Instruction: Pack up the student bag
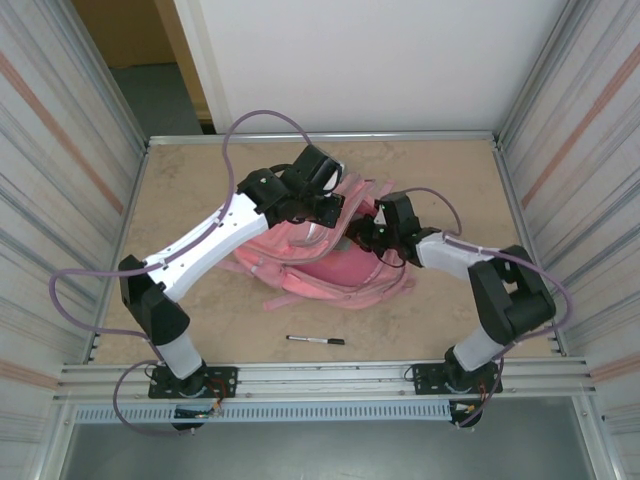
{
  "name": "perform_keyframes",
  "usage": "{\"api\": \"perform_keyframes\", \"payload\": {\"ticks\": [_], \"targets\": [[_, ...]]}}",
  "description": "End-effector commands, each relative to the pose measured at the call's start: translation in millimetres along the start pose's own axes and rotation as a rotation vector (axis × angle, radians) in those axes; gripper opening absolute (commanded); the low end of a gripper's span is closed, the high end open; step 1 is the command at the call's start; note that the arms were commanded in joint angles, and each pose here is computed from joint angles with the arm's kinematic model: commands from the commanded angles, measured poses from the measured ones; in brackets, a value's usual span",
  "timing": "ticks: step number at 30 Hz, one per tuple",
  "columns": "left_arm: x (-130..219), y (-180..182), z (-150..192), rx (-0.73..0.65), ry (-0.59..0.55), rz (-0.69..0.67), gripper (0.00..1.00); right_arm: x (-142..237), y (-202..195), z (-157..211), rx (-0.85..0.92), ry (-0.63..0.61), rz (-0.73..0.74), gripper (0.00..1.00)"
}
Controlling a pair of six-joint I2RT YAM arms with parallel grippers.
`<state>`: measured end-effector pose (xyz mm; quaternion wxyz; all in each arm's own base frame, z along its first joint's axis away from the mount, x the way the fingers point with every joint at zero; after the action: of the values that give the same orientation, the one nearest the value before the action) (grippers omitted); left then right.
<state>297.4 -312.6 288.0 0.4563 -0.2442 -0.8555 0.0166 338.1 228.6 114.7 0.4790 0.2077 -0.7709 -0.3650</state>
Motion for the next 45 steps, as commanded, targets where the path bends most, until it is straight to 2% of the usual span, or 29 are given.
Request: {"api": "perform_keyframes", "payload": {"ticks": [1,4,16,22,25,32,37,41,45], "targets": [[24,-19,-30,-0.028,-0.130,0.114,0.00,-18,28,-24,-0.021,-0.057,-0.150,0.05],[25,-20,-33,-0.041,-0.136,0.114,0.00,-34,36,-24,-0.077,-0.022,-0.225,0.06],[12,-21,-30,-0.076,-0.123,0.120,0.00,-91,60,3,-0.109,0.098,-0.270,0.10],[6,-18,-28,-0.064,-0.108,0.127,0.00,-107,58,11,-0.124,0.124,-0.289,0.17],[5,-10,-28,-0.054,-0.110,0.107,0.00,-94,53,7,-0.112,0.102,-0.270,0.26],[-1,13,-24,0.010,-0.109,0.086,0.00,-53,40,-5,-0.032,0.084,-0.117,0.42],[-5,17,-18,0.023,-0.088,0.085,0.00,-24,27,-11,-0.006,0.098,-0.072,0.44],[-12,18,-13,0.045,-0.067,0.086,0.00,14,18,-14,0.040,0.100,-0.038,0.46],[-31,15,-5,0.089,-0.049,0.135,0.00,67,-9,-23,0.050,0.022,0.046,0.50]]}}
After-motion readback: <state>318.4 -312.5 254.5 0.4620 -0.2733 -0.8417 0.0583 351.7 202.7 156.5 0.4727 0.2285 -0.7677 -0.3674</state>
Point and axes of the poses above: each hand's point on the last joint's axis, 136 mm out from that joint toward the fingers, its own x axis back along the fingers, its own y axis along the line the jaws close on, z = x × y, the point moved 3 cm from there along x, back along the fingers, and after that the axes turned 7 degrees about x, right-handed, at the moved point
